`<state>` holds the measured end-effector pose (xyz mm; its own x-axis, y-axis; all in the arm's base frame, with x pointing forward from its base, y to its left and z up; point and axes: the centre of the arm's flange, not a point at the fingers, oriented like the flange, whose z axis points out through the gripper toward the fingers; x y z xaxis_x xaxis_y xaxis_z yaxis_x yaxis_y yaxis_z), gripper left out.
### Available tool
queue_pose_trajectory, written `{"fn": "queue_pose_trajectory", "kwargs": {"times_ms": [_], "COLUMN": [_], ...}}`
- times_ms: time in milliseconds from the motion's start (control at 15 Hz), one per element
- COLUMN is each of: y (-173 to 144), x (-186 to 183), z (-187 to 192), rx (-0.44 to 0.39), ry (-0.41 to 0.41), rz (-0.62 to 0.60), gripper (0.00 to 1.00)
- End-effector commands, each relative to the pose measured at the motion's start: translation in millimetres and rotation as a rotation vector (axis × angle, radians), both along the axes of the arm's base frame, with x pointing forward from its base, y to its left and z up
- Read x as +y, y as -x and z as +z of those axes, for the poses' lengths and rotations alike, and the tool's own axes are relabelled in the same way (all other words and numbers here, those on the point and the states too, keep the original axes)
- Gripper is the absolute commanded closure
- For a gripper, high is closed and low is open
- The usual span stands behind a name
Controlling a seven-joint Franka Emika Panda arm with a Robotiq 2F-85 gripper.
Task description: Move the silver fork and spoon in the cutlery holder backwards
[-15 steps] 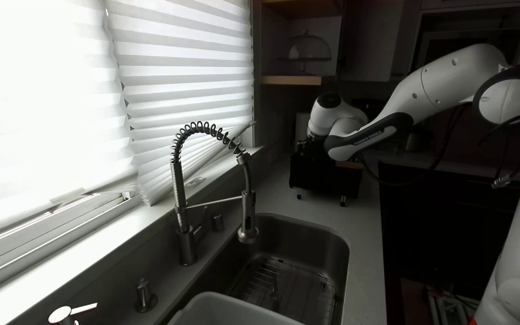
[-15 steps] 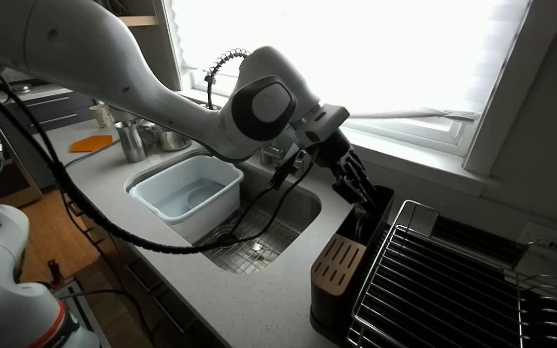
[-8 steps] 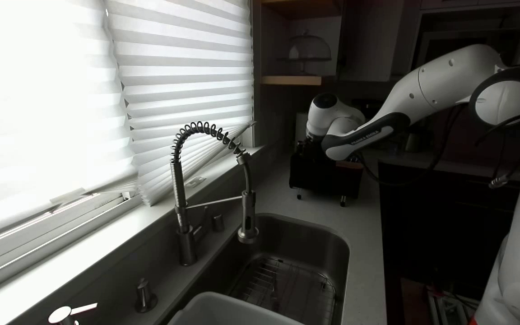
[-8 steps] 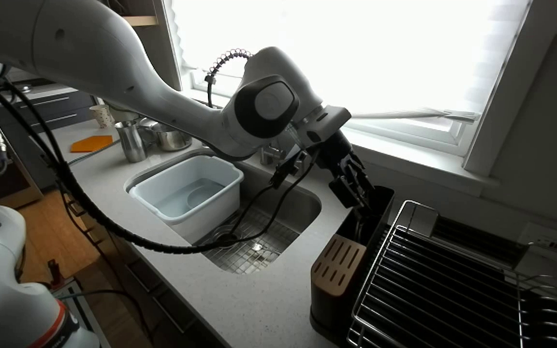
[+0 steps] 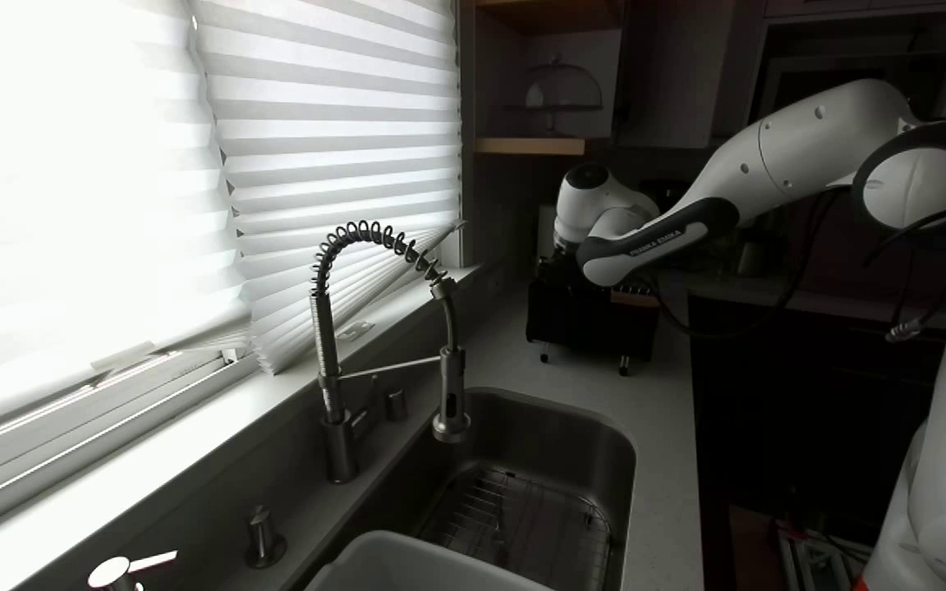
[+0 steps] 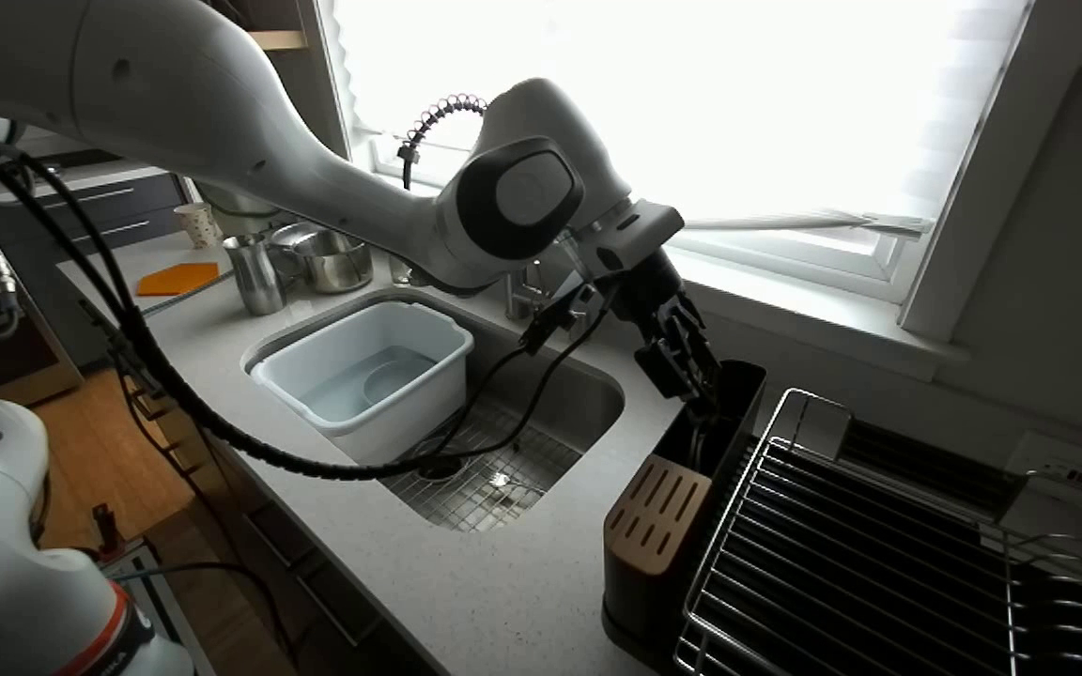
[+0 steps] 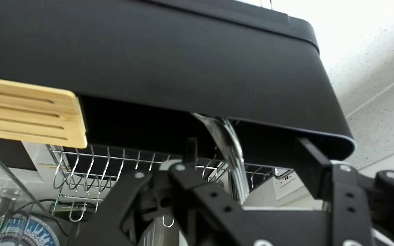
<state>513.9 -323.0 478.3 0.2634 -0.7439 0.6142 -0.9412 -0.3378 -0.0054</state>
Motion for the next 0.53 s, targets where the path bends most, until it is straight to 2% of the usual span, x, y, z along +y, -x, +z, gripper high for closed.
{"fn": "queue_pose_trajectory", "kwargs": {"times_ms": [0, 67, 133, 467], "y": [-6.1, -6.1, -6.3, -5.9], "x": [-4.3, -4.4, -4.8, -7.4], "z": [-0.5, -0.7, -0.6, 4.2], "rx": [0.02, 0.021, 0.024, 0.03], "ry": [-0.032, -0.037, -0.04, -0.05], "rz": [-0.017, -0.02, -0.025, -0.039], "gripper": [0.32, 0.38, 0.49, 0.9]}}
